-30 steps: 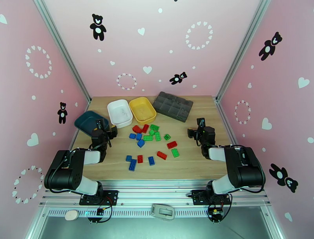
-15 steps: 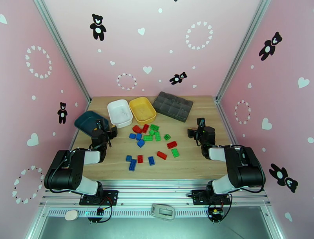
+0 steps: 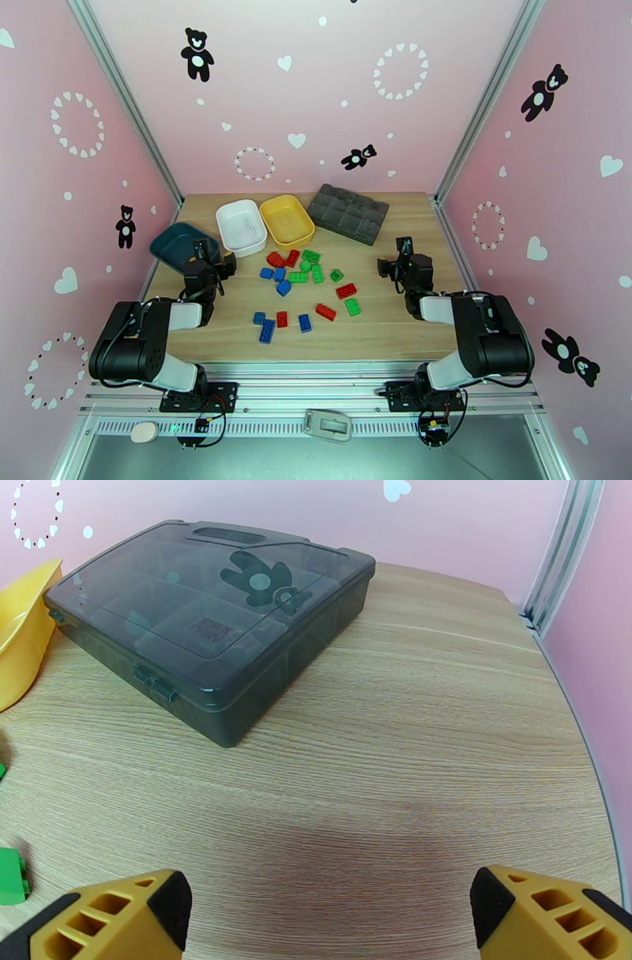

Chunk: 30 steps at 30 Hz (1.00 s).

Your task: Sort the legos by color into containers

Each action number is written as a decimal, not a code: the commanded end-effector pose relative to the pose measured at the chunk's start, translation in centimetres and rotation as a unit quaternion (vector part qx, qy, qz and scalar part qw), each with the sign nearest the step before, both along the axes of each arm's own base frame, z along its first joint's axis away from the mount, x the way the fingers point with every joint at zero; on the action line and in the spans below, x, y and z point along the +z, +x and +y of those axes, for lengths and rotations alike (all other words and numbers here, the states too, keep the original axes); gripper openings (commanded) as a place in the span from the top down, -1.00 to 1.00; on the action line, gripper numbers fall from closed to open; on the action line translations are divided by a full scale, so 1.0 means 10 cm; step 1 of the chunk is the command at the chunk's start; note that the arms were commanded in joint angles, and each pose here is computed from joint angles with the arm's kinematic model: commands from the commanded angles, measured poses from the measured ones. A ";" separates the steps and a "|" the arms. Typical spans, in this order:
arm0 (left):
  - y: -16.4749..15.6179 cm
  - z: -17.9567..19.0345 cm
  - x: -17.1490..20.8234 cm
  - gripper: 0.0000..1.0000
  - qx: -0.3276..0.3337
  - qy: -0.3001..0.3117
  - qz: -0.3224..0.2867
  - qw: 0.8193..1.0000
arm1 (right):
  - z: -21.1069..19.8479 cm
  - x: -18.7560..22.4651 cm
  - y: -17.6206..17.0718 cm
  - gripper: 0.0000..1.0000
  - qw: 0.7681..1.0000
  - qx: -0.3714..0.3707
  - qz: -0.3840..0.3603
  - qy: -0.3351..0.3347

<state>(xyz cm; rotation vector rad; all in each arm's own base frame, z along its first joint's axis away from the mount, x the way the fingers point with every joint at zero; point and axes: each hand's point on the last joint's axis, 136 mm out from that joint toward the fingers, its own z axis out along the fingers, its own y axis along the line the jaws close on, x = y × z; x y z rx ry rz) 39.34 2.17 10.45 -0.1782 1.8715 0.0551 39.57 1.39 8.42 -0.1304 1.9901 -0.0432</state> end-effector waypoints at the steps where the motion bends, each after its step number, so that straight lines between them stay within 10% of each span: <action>1: 0.05 0.00 0.04 -0.97 -0.004 0.001 -0.005 1.000 | 0.00 0.01 0.03 -0.98 1.000 0.000 -0.003 0.003; 15: 0.03 -0.06 0.46 -0.97 -0.005 -0.026 0.060 0.998 | -0.40 0.59 -0.12 -0.98 0.993 -0.114 0.032 0.024; 21: -0.34 -0.05 1.02 -0.97 0.055 -0.118 0.063 0.989 | -0.86 0.97 -0.81 -0.98 0.926 -0.338 0.111 0.127; 30: -0.64 -0.44 1.05 -0.97 0.066 -0.331 0.195 0.921 | 0.08 0.85 -1.04 -0.46 0.895 -0.183 0.269 0.306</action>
